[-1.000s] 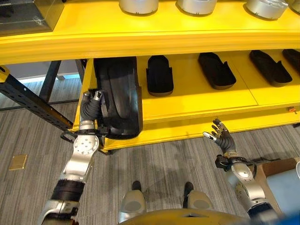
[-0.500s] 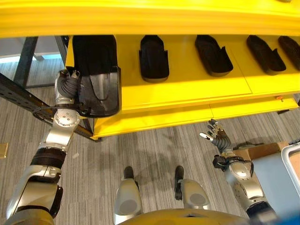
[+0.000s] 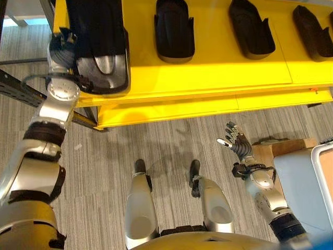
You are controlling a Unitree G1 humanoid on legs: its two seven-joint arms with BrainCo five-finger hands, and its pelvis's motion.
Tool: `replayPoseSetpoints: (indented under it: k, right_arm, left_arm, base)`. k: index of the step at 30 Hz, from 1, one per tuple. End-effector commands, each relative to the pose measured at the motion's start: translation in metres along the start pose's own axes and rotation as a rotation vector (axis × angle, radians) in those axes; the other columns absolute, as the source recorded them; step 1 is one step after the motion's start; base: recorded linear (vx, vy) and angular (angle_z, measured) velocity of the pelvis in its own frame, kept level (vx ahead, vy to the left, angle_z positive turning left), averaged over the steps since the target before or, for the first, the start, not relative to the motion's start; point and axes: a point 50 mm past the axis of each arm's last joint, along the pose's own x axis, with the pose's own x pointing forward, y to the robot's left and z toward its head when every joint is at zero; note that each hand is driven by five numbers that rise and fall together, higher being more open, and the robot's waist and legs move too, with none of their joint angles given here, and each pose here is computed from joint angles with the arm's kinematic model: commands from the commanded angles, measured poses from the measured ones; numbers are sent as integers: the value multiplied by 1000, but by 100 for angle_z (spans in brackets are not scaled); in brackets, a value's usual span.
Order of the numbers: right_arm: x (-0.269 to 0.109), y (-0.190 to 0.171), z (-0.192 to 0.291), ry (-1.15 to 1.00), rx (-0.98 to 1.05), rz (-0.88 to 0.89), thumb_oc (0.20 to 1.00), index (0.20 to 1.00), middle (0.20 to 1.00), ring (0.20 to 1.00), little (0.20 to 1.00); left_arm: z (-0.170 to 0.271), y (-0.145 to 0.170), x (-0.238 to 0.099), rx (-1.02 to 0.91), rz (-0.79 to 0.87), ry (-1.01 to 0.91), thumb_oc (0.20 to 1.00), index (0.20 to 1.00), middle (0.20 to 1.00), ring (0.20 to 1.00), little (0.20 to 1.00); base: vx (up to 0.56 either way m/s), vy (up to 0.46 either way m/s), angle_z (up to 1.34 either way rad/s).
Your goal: Move parts from the plastic box to the shelf.
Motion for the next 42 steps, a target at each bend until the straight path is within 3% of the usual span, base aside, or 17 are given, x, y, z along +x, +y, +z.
replayPoseSetpoints:
  k: [1, 14, 42]
  right_arm:
    - [-6, -5, 17, -105, 29, -8, 1000, 1000, 1000, 1000, 1000]
    - [-11, -6, 14, -91, 28, 15, 1000, 1000, 1000, 1000, 1000]
    - [-22, -21, 13, -80, 23, -8, 1000, 1000, 1000, 1000, 1000]
  left_arm:
    - [24, 29, 15, -24, 85, -79, 200, 200, 200, 200, 200]
    - [44, 47, 39, 88, 123, -45, 200, 200, 200, 200, 200]
    - [65, 69, 54, -14, 186, 1, 200, 200, 200, 200, 200]
  base:
    - [-1, 5, 4]
    - [20, -2, 0]
    - [2, -1, 0]
